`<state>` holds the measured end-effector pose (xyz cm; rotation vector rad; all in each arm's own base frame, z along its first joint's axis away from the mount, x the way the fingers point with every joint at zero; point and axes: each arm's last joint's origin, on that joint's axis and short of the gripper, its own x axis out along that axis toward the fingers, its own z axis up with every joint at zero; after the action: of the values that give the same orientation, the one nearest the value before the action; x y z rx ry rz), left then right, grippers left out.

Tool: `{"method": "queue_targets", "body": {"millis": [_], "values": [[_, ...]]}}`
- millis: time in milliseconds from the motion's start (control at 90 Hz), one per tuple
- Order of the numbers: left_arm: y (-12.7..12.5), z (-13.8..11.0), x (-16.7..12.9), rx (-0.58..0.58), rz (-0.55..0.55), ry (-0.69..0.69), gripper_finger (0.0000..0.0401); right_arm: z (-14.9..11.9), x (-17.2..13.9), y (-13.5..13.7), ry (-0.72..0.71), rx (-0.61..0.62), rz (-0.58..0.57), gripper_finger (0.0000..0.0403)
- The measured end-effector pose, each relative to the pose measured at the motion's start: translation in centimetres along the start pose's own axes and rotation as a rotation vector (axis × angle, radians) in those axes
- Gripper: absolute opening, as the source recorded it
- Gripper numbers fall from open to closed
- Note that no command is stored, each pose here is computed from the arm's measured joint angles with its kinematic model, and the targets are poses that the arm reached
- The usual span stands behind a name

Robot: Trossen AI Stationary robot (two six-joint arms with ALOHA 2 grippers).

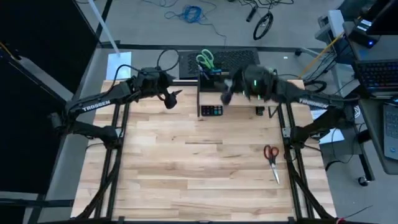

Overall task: Pick and place office supplies into organizer
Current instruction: Remove the green scissors from the black desk organizer on the shelf

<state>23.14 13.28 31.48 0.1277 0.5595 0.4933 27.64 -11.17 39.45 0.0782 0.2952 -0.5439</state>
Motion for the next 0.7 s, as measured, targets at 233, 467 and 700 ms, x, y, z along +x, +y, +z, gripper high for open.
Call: {"method": "queue_targets", "body": {"millis": [233, 467, 700], "values": [[0.0, -0.1, 0.0, 0.018, -0.001, 0.007, 0.0309, 0.7, 4.7, -6.6, 0.037, 0.002, -0.010, 0.0171], [-0.1, -0.4, 0.0, 0.052, -0.011, 0.044, 0.0309, 0.1, 9.4, -10.9, 0.093, 0.039, 0.011, 0.0171], [-0.1, -0.4, 0.0, 0.051, -0.008, 0.042, 0.0309, 0.3, 11.5, -11.9, 0.076, 0.012, 0.107, 0.0171]]}}
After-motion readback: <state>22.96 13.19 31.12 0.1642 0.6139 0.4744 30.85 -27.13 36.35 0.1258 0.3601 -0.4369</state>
